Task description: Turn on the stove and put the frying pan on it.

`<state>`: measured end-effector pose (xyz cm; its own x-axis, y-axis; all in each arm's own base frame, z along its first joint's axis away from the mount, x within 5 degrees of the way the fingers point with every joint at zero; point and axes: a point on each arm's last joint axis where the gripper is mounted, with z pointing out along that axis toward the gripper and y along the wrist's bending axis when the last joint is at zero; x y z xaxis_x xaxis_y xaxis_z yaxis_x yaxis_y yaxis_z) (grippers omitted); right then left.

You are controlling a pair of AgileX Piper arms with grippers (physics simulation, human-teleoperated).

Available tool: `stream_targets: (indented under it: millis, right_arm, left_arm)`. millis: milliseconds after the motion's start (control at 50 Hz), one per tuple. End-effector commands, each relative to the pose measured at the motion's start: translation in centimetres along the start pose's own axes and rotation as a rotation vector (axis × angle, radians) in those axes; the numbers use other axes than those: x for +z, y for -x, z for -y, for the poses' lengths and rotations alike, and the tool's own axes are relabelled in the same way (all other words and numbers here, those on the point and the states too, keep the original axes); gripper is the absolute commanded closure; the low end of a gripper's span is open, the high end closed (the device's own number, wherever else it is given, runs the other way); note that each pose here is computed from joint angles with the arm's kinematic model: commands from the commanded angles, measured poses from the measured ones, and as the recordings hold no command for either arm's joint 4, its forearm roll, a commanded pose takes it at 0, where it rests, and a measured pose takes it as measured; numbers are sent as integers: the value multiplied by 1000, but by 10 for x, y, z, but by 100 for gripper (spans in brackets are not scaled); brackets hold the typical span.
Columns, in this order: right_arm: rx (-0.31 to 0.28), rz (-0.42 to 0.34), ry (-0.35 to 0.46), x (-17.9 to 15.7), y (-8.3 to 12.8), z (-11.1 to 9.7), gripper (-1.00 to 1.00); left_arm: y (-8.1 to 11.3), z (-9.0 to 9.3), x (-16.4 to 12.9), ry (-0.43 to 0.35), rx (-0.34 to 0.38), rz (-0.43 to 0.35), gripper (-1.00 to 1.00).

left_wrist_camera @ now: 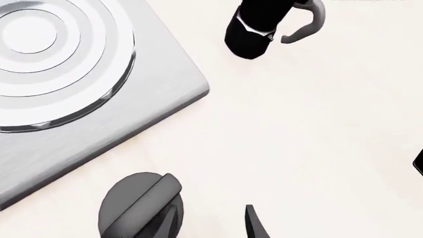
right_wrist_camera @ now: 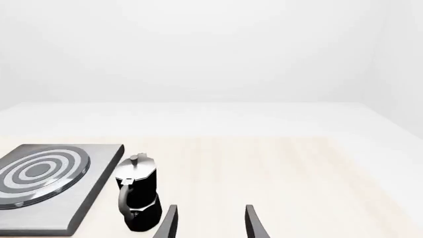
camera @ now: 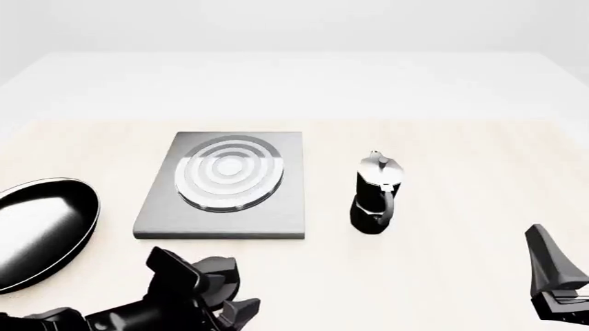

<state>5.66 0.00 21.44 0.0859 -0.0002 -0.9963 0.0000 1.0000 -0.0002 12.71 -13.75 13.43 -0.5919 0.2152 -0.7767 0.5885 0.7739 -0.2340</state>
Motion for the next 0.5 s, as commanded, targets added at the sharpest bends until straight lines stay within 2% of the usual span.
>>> stream_targets:
  millis: [20, 120, 160, 320, 440, 500]
  right_arm:
    - [0, 0, 0, 0, 0, 0, -100]
    - [0, 0, 0, 0, 0, 0, -100]
    - [0, 0, 0, 0, 0, 0, -100]
    - [0, 0, 0, 0, 0, 0, -100]
    - [0, 0, 0, 0, 0, 0, -100]
    - [0, 0, 0, 0, 0, 0, -100]
  left_arm:
    - [5, 2, -12, -7, 11, 22, -100]
    - [12, 5, -28, -22, 5, 46, -100]
    - [18, 4, -36, -14, 29, 64, -100]
    - [36, 3, -66, 8, 47, 121, -100]
    - [49, 2, -91, 38, 74, 172, -100]
    - [53, -4, -101, 78, 68, 198, -100]
